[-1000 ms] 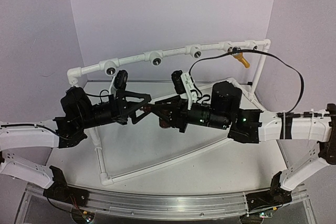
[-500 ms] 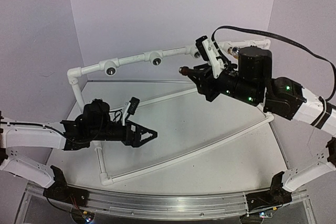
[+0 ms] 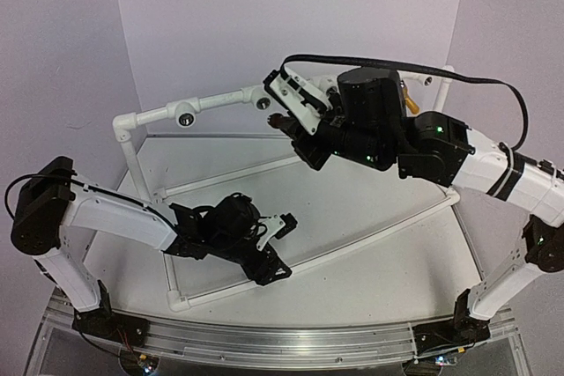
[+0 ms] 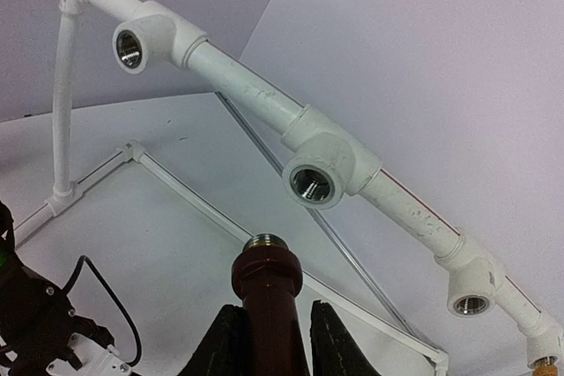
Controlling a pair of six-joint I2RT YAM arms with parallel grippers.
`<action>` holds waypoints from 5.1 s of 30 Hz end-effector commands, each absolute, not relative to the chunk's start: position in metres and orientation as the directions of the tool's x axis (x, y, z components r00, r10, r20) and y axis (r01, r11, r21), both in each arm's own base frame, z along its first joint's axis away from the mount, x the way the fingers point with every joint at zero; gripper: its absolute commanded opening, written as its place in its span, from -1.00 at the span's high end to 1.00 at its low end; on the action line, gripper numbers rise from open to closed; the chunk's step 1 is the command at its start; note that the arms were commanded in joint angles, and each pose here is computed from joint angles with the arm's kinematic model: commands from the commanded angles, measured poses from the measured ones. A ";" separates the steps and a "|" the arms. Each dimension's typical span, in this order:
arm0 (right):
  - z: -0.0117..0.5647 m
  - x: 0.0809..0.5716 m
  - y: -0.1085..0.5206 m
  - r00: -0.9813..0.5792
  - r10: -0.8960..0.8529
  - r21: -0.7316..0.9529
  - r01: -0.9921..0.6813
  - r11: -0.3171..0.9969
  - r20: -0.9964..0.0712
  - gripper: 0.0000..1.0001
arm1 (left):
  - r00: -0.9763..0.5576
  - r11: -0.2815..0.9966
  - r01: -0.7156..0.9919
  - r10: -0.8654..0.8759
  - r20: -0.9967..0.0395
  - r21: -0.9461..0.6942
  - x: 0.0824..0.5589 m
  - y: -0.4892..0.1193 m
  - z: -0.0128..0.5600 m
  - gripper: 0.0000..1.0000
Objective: Install the water faucets
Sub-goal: Hold the pipe with the faucet installed at the center of the board, then screw the water faucet onto the adaptor.
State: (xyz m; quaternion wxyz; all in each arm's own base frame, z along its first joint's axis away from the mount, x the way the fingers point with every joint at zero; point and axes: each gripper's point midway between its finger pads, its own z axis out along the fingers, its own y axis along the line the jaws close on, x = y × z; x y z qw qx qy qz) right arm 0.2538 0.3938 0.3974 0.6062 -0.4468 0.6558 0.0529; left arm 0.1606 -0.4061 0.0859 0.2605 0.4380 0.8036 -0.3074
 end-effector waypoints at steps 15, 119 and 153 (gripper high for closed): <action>0.430 0.247 0.396 0.383 -0.657 -0.760 -0.295 0.580 -0.650 1.00 | -0.358 0.432 0.902 0.739 -0.571 -0.005 0.175 -0.401 0.011 0.27; 0.411 0.337 0.413 0.168 0.003 -0.063 -0.384 0.921 -0.986 1.00 | -0.253 0.229 0.967 0.845 -0.471 -0.109 0.117 -0.406 -0.047 0.99; 0.393 0.387 0.384 -0.198 0.632 0.651 -0.397 0.647 -0.749 1.00 | -0.237 0.204 0.971 0.855 -0.460 -0.121 0.109 -0.408 -0.050 1.00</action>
